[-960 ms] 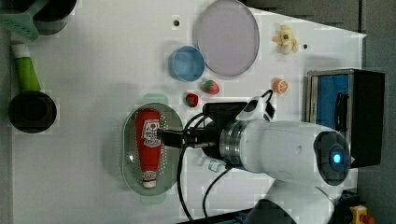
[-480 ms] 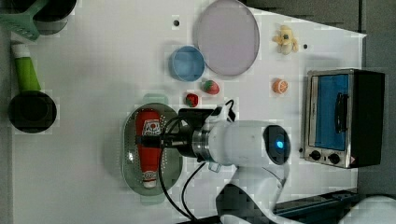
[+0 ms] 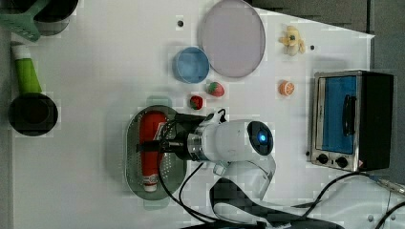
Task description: Pick ketchup from strainer and place it on the table
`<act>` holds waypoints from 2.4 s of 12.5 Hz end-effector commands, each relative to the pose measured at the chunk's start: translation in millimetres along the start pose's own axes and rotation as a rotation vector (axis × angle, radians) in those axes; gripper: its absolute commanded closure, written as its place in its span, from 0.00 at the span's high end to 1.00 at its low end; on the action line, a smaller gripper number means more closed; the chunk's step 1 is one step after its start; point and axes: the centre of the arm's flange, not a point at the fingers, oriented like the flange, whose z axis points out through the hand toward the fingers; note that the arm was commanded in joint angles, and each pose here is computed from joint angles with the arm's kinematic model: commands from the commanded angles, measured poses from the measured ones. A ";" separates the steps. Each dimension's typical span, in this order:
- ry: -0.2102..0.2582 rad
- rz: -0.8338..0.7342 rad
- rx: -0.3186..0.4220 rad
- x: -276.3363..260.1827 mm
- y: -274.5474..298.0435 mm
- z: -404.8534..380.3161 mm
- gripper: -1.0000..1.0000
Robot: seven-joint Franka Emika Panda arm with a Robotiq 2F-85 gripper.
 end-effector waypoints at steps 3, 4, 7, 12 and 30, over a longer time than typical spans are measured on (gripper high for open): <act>0.092 -0.015 0.022 2.7 -16.6 -4.4 0.60; 0.098 -0.023 0.032 0.1 -21.6 -6.5 0.58; 0.123 -0.045 0.029 -3.7 -32.3 -27.6 0.58; 0.169 0.020 -0.095 2.9 -35.3 -133.7 0.58; 0.111 0.460 -0.181 106.1 294.1 -301.9 0.58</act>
